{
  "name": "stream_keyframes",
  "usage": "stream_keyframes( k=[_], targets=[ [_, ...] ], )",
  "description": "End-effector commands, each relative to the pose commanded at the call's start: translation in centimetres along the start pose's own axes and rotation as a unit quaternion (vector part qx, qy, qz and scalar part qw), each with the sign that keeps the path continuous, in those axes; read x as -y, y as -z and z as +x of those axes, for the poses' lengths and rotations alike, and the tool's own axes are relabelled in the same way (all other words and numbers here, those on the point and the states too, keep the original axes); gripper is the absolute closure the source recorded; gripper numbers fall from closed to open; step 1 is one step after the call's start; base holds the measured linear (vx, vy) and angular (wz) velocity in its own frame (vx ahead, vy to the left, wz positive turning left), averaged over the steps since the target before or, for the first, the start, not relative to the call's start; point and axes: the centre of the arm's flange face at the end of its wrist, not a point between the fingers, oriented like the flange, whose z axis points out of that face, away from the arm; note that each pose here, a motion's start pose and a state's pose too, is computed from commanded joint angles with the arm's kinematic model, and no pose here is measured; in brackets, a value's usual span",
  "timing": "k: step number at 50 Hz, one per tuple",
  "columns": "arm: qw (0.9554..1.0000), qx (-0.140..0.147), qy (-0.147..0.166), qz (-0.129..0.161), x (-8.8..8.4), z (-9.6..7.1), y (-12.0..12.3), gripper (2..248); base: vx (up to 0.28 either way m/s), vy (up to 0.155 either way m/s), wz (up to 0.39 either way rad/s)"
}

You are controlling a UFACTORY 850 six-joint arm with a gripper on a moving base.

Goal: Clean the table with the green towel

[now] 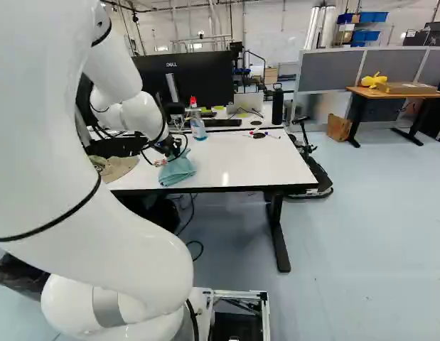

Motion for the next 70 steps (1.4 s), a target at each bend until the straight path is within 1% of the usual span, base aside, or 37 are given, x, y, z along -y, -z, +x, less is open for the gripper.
stream_keyframes(
  k=[18,26,34,59,70],
  targets=[
    [0.9997,0.024,0.000,-0.002,-0.1,-0.6,-2.2,209,0.000,0.000,0.000],
    [0.9997,0.025,0.000,-0.002,-0.1,-0.7,-2.2,209,0.000,0.000,0.000],
    [0.9994,0.033,0.000,-0.002,-0.1,-0.8,-2.2,209,0.000,0.000,0.000],
    [0.9965,0.084,0.000,-0.002,-0.1,-1.7,-2.1,209,0.000,0.000,0.000],
    [0.9964,0.085,0.002,-0.001,0.1,-1.8,-2.1,209,0.000,0.000,0.000]
  ],
)
